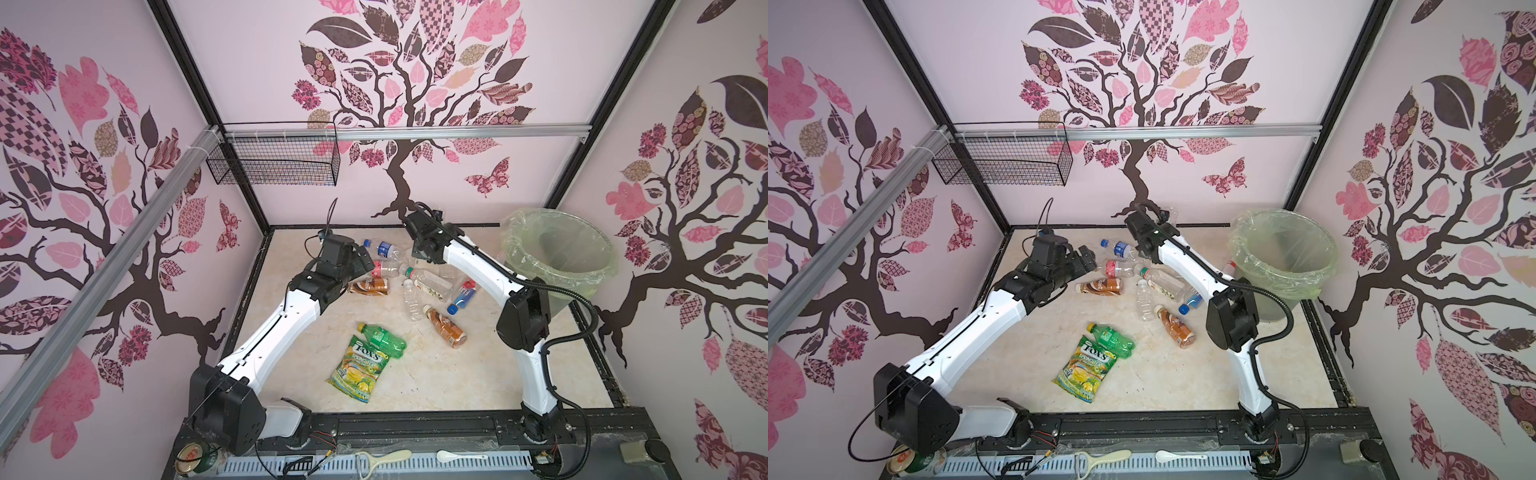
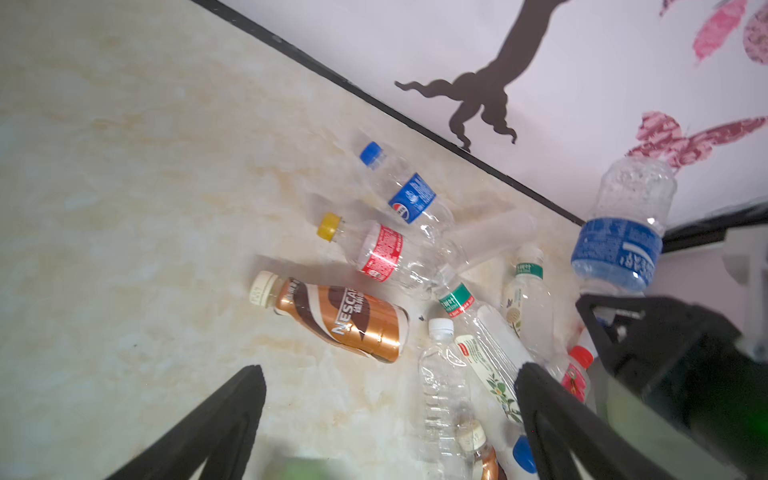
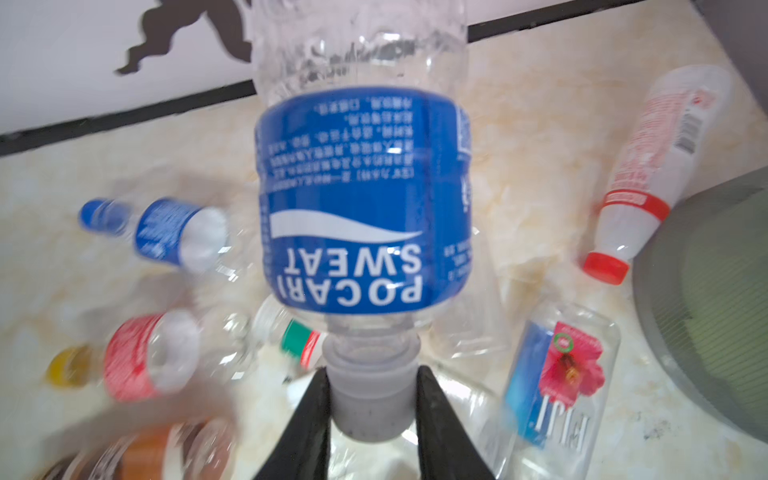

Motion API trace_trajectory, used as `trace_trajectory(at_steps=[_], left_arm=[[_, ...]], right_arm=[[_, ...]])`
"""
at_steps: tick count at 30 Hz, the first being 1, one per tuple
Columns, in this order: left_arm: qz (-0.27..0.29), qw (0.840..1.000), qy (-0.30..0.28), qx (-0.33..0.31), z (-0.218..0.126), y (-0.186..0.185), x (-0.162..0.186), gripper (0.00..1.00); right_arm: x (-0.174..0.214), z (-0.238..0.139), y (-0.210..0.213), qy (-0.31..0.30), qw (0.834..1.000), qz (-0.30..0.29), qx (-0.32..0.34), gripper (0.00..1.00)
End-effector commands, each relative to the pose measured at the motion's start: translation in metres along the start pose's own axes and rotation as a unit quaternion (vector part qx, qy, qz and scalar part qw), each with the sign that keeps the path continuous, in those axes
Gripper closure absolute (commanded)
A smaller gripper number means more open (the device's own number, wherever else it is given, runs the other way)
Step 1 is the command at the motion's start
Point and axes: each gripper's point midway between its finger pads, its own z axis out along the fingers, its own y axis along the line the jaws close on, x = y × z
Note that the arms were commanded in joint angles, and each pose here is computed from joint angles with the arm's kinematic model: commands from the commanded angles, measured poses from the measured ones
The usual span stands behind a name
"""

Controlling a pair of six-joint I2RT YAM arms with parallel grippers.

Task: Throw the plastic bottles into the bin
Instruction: 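Lift the Pocari Sweat bottle over the pile while the left arm draws back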

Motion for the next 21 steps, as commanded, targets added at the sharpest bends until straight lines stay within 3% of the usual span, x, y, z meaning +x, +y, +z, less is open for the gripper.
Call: trace_trajectory(at_steps=[1,6,12,21], left_arm=[[-0.057,0.998,0.016,-0.038,-0.005,0.032,0.008,0.02],[-0.148,0.987,0.035,-0.053,-0.004,0.06,0.014,0.02],[-0.212,0.973,0.055,-0.074,-0.005,0.092,0.027,0.02],[-0.232,0.967,0.084,-0.071,-0.006,0.106,0.055,0.01]], right_arm=[[0.013,-0.037,0.024,0.015,0.998,-0.024,-0.061,0.83],[0.057,-0.065,0.058,0.063,0.983,-0.089,-0.147,0.84],[0.111,-0.079,0.068,0.104,0.954,-0.137,-0.246,0.86],[0.146,-0.086,0.053,0.106,0.92,-0.247,-0.284,0.86]])
